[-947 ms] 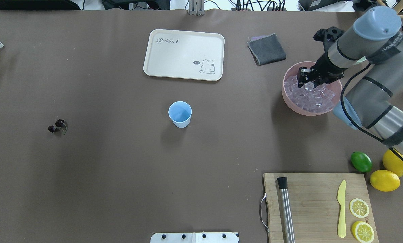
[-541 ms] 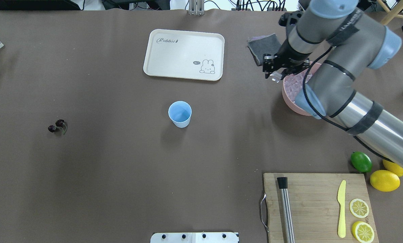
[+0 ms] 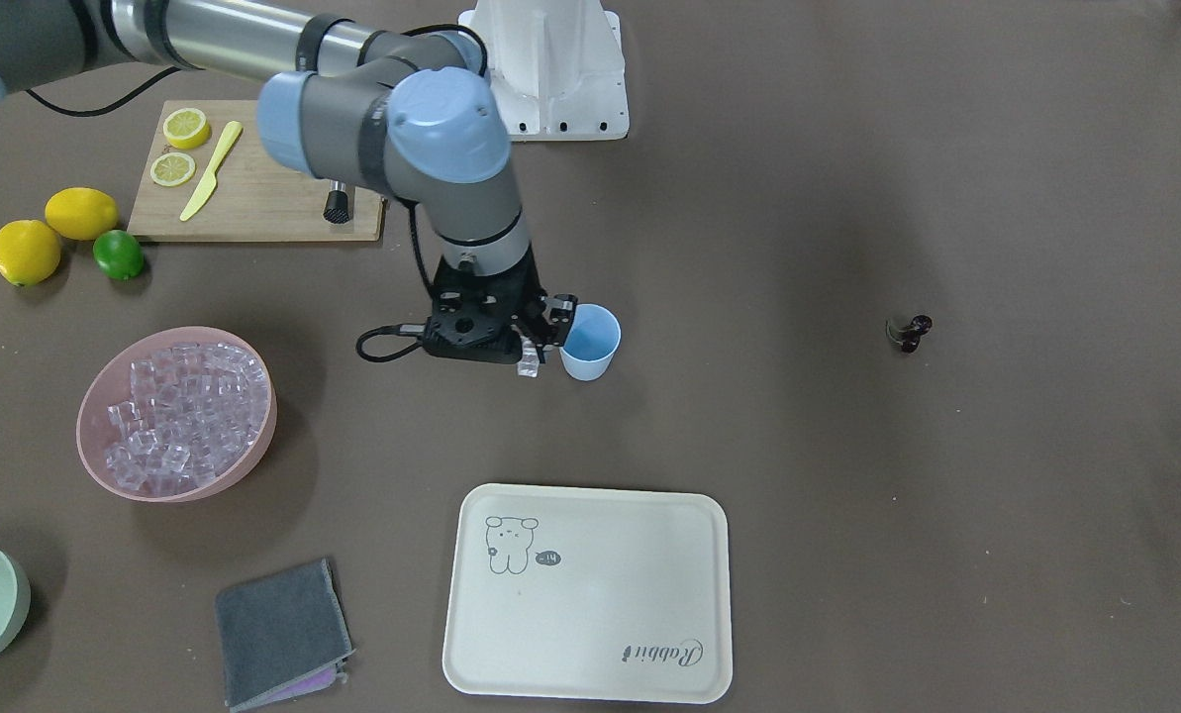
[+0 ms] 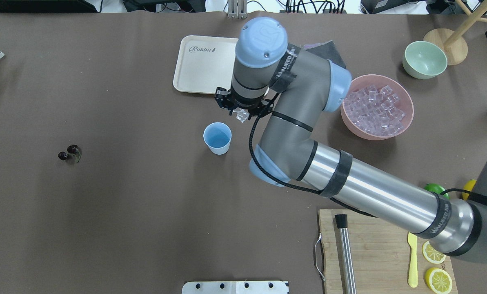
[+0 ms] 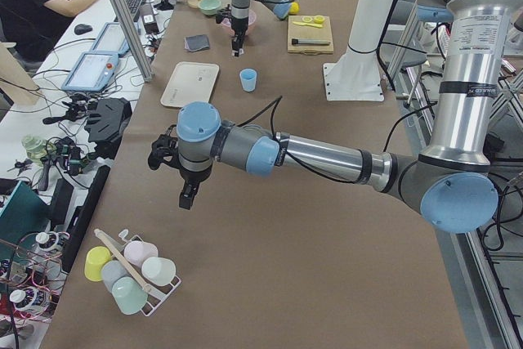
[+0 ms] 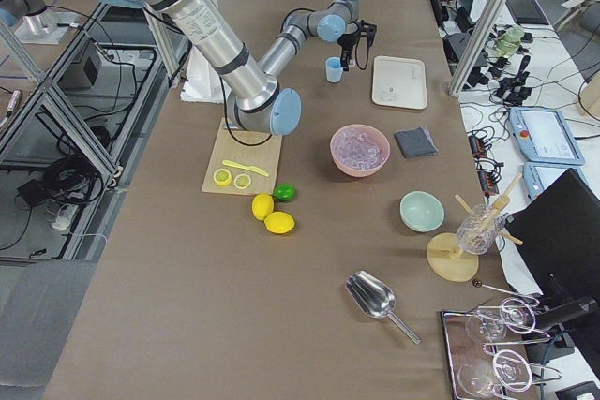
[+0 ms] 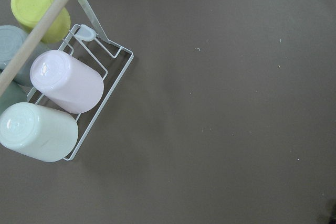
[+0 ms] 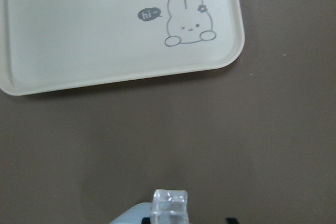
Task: Put ice and cherries in cup
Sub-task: 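Carry the ice cube with the right gripper over the light-blue cup and release, then return the right gripper to the pink bowl of ice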
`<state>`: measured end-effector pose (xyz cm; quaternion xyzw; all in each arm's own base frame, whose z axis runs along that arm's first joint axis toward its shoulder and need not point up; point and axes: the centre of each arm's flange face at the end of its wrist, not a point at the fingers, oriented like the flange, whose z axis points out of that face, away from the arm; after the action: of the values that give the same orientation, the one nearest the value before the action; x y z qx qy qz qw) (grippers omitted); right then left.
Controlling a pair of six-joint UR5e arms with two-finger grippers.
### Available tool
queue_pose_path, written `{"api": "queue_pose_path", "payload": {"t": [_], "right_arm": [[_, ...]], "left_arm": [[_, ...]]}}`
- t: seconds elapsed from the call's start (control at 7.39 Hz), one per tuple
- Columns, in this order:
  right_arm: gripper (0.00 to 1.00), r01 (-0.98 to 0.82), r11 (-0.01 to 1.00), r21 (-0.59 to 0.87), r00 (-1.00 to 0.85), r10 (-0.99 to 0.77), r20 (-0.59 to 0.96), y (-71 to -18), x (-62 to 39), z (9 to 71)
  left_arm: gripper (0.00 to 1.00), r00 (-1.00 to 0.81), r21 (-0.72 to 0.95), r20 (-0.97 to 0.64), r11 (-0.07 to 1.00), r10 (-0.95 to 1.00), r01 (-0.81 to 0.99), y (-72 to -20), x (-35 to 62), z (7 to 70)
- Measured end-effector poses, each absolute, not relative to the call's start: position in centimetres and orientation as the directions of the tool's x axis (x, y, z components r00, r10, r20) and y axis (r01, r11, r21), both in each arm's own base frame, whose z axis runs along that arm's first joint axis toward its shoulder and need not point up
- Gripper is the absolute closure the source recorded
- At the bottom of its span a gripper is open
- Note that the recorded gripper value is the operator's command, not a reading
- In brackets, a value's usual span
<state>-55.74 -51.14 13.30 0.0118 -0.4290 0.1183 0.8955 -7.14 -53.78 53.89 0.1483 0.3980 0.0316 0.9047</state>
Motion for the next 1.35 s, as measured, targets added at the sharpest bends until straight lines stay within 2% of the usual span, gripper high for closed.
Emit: {"api": "queue_pose_path", "payload": {"t": [0.27,0.54,0.68,1.08,1.35], "right_arm": [[0.77,-0.194,0.979,-0.066,0.6,0.172,0.781,-49.1,-58.5,11.6],[0.1,-0.187,0.981,-0.049,0.599,0.154,0.786,-47.7,-59.7,11.0],[0.01,-0.191,0.981,-0.041,0.601,0.15,0.785,-47.4,-59.9,11.0],[0.01,-0.207,0.978,-0.031,0.593,0.151,0.791,-48.9,-57.4,11.4],[0.01,-0.165,0.986,0.01,0.617,0.095,0.781,-52.3,-50.2,17.4]], "left_arm": [[0.02,0.681,0.293,-0.711,0.954,0.175,0.061,-53.8,-7.1,53.9],[0.02,0.681,0.292,-0.711,0.955,0.174,0.061,-53.8,-7.1,54.0],[0.02,0.681,0.291,-0.712,0.955,0.174,0.061,-53.8,-7.1,54.0],[0.02,0.681,0.291,-0.712,0.955,0.173,0.061,-53.8,-7.1,54.1],[0.02,0.68,0.292,-0.712,0.954,0.174,0.061,-53.8,-7.1,54.0]]}}
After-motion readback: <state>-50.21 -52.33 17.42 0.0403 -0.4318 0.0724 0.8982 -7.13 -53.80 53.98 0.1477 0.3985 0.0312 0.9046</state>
